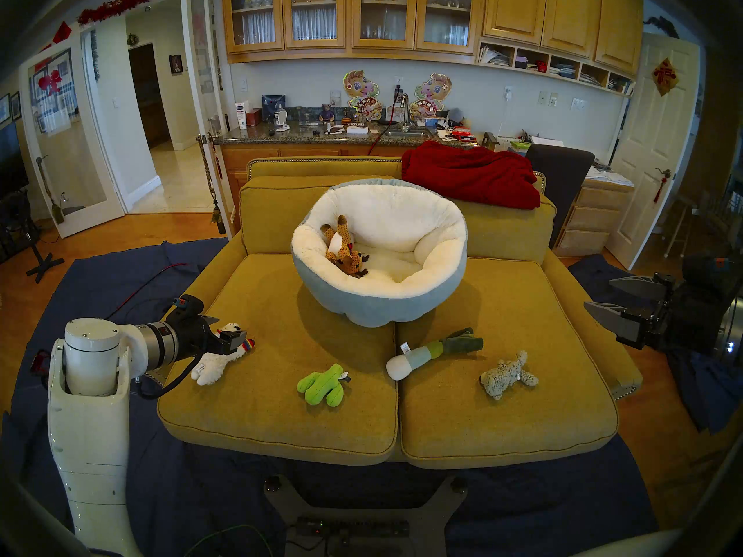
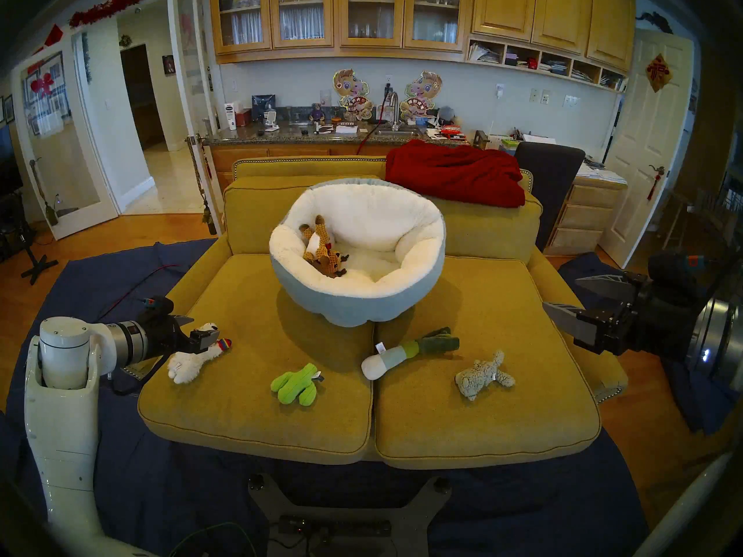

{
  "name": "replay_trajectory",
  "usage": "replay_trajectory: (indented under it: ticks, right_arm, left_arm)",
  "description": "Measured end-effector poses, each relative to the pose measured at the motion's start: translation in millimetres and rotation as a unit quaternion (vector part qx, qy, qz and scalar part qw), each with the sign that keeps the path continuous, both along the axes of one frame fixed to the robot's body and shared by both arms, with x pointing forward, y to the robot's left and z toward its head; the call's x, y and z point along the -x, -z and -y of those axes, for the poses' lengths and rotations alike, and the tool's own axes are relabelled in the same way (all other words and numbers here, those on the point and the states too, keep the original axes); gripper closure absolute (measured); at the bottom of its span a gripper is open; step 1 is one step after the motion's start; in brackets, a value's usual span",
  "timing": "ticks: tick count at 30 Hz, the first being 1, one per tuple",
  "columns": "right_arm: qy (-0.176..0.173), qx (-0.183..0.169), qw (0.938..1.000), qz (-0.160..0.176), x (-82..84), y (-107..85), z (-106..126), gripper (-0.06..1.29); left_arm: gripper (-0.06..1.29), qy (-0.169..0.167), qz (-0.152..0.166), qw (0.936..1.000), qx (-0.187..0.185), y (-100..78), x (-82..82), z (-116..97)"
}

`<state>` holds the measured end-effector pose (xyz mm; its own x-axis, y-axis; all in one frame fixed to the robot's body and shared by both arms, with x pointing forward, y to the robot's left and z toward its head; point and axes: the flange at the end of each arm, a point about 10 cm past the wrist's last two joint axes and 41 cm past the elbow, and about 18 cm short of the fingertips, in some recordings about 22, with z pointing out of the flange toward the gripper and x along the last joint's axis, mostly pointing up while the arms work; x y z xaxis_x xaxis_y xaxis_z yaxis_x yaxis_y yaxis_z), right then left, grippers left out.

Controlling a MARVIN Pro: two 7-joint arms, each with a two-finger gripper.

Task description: Put toys into dog bed

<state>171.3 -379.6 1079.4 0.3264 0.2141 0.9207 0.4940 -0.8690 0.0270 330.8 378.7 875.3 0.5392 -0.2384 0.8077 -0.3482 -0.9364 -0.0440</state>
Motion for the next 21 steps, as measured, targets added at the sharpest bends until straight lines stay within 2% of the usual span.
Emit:
replay_trajectory:
  ticks: [10,21]
  right_arm:
    - [0.0,0.0,1.0,0.0,0.0,-0.1,0.0,-0.03]
    - [0.0,0.0,1.0,0.0,0.0,-0.1,0.0,-0.03]
  left_arm:
    - [0.0,-0.009,0.0,0.9996,-0.026,4.5,-1.4,-8.8]
    - [0.0,-0.024,-0.025,0.9992,-0.02,33.0,-4.9,-23.9]
